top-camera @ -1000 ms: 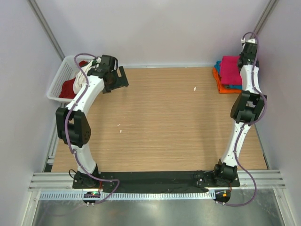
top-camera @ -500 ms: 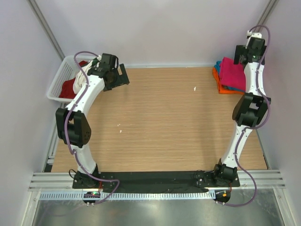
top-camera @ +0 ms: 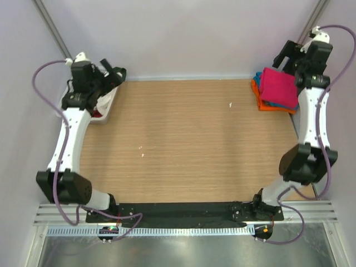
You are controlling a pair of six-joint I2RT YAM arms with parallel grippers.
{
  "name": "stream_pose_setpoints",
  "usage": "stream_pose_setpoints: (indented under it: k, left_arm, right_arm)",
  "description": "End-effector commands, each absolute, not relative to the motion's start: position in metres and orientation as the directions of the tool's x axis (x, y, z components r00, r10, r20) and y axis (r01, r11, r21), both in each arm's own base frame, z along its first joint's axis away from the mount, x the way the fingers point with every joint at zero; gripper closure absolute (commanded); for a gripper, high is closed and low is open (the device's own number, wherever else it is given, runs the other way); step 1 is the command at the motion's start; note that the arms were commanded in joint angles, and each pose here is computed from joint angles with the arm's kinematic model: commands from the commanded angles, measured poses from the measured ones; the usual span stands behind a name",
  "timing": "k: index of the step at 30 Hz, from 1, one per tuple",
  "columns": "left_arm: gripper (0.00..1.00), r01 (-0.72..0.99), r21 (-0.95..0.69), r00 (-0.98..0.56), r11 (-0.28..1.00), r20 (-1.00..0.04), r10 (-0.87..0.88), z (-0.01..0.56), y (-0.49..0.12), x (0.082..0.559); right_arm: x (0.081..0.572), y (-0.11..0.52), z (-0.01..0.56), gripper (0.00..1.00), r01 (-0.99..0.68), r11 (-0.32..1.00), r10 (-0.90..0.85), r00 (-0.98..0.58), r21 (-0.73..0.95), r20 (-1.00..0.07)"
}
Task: Fold and stack the t-shirts
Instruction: Neatly place the folded tshirt to the corner
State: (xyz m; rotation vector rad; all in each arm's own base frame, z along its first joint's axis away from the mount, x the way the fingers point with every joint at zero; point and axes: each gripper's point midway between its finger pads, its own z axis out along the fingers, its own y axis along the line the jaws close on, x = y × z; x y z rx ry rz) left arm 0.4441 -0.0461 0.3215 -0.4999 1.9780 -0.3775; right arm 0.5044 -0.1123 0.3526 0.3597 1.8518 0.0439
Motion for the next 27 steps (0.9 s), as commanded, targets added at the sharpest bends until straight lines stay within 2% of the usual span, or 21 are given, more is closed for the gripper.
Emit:
stream_pose_setpoints:
  k: [1,3,4,10,13,18,27]
  left_arm:
    - [0.00,-0.142,-0.504,-0.312,0.852,-0.794,-0.521,0.341,-0.032,0.421]
    - [0.00,-0.150,-0.455,-0.302,0.878,-0.824,-0.479,0.338,-0.023,0.397]
    - [0.00,-0.172,-0.433,-0.290,0.885,-0.836,-0.466,0.336,-0.017,0.390]
    - [0.01,-0.165,-0.399,-0.304,0.902,-0.850,-0.431,0.297,-0.015,0.332]
    - [0.00,-0.154,-0.408,-0.287,0.900,-0.853,-0.435,0.285,-0.016,0.318]
    - [0.00,-0.179,-0.407,-0.261,0.896,-0.858,-0.442,0.264,-0.011,0.294]
    - [0.00,-0.174,-0.391,-0.274,0.904,-0.862,-0.426,0.251,-0.014,0.283]
  right_arm:
    - [0.459,-0.085,0.380,0.00,0.167,0.937,0.335,-0.183,0.307,-0.924]
    - [0.428,-0.074,0.388,0.00,0.149,0.933,0.348,-0.143,0.327,-0.927]
    - [0.421,-0.071,0.354,0.00,0.169,0.918,0.387,-0.186,0.359,-0.903]
    - [0.356,-0.033,0.270,0.00,0.150,0.852,0.523,-0.245,0.501,-0.816]
    - [0.332,-0.023,0.225,0.00,0.193,0.807,0.591,-0.279,0.559,-0.757]
    - [0.305,-0.030,0.204,0.00,0.279,0.772,0.630,-0.214,0.571,-0.747]
    - [0.302,-0.029,0.194,0.00,0.296,0.756,0.649,-0.224,0.584,-0.727]
